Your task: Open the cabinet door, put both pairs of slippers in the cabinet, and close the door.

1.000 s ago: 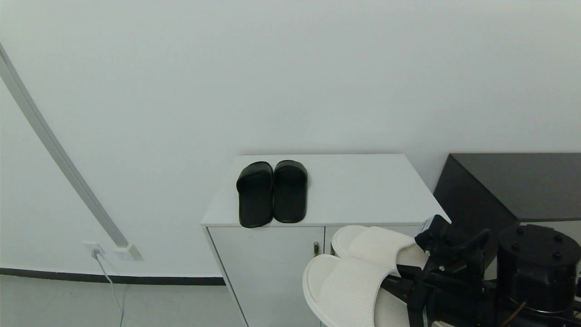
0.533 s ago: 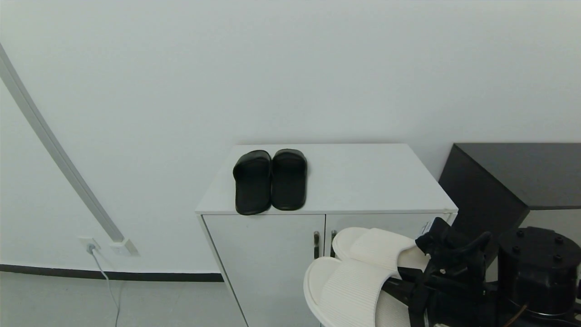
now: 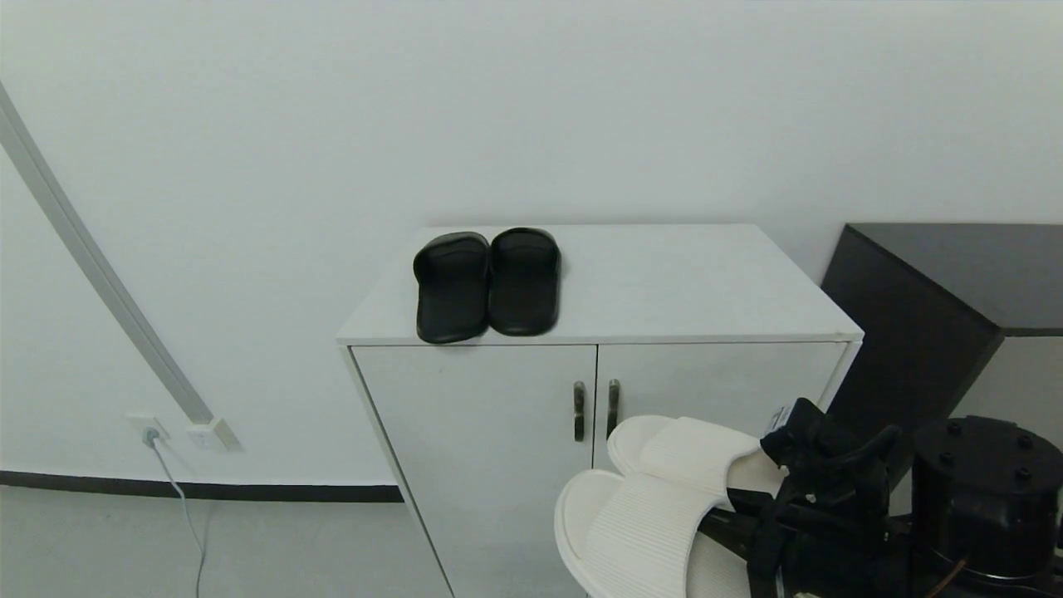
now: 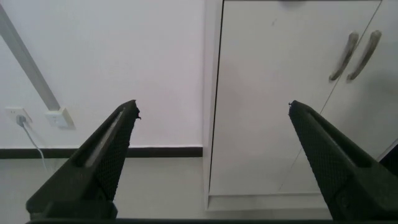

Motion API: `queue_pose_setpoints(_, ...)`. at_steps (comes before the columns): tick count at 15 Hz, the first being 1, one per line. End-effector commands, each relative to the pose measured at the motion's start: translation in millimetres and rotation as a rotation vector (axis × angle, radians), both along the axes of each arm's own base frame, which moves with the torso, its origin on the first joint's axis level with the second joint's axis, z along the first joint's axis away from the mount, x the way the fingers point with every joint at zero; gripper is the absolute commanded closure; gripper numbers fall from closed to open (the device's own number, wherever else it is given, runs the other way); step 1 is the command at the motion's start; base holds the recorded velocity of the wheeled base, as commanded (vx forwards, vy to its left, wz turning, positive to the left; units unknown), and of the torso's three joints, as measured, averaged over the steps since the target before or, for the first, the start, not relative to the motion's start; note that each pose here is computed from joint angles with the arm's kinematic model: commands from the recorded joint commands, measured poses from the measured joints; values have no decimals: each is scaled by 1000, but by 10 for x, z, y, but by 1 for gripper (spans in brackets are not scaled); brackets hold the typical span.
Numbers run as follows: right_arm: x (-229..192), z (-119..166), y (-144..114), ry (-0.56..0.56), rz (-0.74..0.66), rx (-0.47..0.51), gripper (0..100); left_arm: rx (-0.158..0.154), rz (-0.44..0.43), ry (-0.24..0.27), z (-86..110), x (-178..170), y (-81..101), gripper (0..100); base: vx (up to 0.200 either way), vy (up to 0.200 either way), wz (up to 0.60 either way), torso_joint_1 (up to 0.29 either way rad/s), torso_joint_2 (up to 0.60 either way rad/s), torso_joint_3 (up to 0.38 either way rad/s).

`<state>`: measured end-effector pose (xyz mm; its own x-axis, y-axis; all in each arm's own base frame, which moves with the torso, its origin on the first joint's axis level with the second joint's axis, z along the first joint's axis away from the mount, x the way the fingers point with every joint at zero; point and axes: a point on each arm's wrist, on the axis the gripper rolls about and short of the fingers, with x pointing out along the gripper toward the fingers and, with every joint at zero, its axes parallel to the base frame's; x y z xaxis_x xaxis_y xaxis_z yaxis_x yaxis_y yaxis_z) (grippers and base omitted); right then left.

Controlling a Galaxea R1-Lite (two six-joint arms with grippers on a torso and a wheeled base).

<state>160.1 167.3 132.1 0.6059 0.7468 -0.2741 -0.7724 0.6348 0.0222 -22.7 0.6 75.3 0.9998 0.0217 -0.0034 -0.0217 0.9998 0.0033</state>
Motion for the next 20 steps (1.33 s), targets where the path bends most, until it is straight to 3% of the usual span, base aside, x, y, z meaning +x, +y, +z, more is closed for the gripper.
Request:
queue_pose_setpoints(1,-3,-2,-2,0,-1,0,100,0,0,0,0,0,0,0,0,0,0,-207,549,330)
queue_pose_setpoints(11,-16,-27,5,8,7,-8,100,1,0,0,0,0,0,0,0,0,0,-169,496,321)
queue_pose_setpoints(20,-5,-56,21,13,7,-14,100,13,-30,15,0,9,-6,0,0,0,0,-90,454,361)
